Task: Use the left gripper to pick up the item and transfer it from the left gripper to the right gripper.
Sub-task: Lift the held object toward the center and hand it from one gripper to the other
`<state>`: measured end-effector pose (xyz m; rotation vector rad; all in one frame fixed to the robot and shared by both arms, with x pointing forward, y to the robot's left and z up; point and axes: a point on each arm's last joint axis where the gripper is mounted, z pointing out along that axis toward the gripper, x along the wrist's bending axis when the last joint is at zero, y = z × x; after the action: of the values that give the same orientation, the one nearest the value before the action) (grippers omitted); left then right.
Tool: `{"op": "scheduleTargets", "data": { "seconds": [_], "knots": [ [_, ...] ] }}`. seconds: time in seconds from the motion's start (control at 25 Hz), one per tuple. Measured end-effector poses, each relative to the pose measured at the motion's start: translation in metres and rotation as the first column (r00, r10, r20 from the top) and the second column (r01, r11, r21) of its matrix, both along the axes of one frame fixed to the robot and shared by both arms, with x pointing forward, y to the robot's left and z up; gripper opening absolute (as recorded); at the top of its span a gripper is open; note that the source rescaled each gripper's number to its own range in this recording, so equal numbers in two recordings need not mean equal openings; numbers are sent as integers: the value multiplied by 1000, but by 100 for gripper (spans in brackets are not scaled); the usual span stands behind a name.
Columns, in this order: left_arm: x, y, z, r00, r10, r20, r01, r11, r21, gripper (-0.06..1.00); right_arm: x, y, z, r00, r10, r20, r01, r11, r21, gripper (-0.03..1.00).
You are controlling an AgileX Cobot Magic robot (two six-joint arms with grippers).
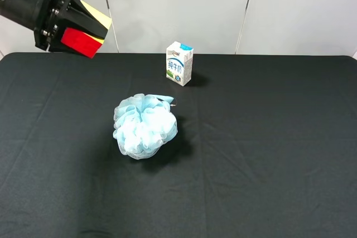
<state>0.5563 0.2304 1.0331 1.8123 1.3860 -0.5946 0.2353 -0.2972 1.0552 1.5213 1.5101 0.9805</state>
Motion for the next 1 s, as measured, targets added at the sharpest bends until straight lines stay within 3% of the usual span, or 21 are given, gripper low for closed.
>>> {"op": "scheduleTargets", "data": {
  "seconds": [0.16,0.48,0.72,0.88,1.0],
  "knots": [
    [-9,-13,-9,999,-52,-13,52,999,-15,1,0,0,0,1000,0,0,0,1000,0,100],
    [-34,-87,-12,964,-263,42,264,965,4,1,0,0,0,1000,0,0,0,1000,0,100],
    [-54,-136,-14,934,-338,115,334,941,51,1,0,0,0,1000,0,0,0,1000,0,100],
    [-63,-152,-14,920,-366,137,361,931,62,1,0,1,0,1000,7,0,-7,1000,11,100],
    [-70,-164,-16,918,-376,125,375,927,30,1,2,5,0,999,46,-10,-46,998,46,100]
  ]
}}
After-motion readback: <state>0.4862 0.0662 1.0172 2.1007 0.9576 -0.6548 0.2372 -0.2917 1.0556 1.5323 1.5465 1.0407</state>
